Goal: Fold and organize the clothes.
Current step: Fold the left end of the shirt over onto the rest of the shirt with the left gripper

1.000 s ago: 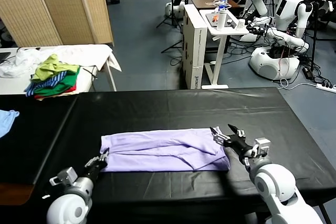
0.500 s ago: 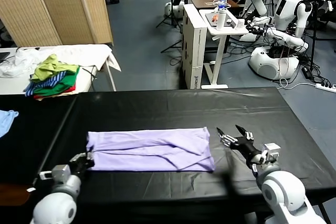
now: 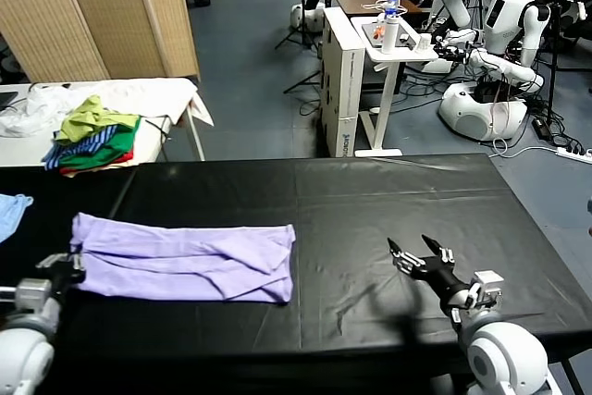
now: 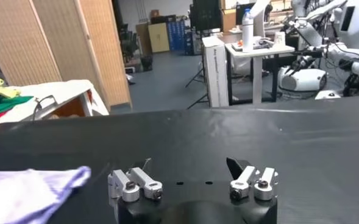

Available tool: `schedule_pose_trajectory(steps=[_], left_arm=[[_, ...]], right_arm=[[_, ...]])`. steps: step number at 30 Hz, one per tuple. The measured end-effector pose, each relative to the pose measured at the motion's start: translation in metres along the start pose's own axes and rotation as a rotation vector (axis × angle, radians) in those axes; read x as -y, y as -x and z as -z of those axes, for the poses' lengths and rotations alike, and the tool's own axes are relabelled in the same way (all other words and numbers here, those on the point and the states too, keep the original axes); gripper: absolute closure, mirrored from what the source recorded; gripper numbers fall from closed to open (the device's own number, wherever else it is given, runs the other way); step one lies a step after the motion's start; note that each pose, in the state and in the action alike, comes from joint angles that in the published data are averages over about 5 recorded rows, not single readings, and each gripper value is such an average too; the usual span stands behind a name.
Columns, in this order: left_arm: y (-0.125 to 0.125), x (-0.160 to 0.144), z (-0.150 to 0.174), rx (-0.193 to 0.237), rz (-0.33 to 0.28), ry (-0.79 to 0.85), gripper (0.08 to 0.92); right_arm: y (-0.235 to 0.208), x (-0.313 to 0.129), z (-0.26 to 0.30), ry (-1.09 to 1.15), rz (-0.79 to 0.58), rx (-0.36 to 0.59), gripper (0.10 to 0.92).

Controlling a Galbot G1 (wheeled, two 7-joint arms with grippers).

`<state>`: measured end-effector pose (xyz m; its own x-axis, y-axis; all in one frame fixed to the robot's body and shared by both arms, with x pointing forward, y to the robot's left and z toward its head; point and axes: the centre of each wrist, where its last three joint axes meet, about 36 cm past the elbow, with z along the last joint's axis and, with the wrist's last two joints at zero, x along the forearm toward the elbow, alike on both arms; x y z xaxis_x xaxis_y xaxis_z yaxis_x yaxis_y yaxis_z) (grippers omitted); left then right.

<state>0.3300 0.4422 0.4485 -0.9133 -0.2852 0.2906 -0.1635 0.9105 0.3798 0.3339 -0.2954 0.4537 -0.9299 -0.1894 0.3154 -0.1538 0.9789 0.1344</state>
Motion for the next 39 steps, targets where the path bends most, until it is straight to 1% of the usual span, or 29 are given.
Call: schedule_pose_trajectory(steps=[4,8,15,21,26,31,39], left_arm=[[-0.009,0.017,0.012,-0.014,-0.014,-0.086,0.799],[-0.023,0.051,0.031,-0.039,-0.068,-0.228,0.799],[-0.049,0.107,0.065,-0.069,-0.233,-0.462,0.799],[-0.053,0.144,0.077,-0.089,-0.37,-0.579,0.799],[-0.055,0.169,0.083,-0.099,-0.458,-0.629,0.799],[-0.053,0.187,0.086,-0.102,-0.503,-0.644,0.799],[-0.053,0.201,0.082,-0.115,-0.518,-0.645,0.799]], right_arm=[[-0.008,-0.002,-0.002,0.0,-0.011,-0.001,0.115],[-0.015,-0.003,-0.006,-0.001,-0.024,-0.008,0.115],[-0.023,-0.006,-0.014,-0.002,-0.045,-0.024,0.115],[-0.027,-0.005,-0.018,-0.002,-0.06,-0.03,0.115],[-0.028,-0.006,-0.019,0.002,-0.064,-0.031,0.115],[-0.027,-0.008,-0.021,0.004,-0.063,-0.032,0.115],[-0.024,-0.01,-0.022,0.002,-0.054,-0.034,0.115]])
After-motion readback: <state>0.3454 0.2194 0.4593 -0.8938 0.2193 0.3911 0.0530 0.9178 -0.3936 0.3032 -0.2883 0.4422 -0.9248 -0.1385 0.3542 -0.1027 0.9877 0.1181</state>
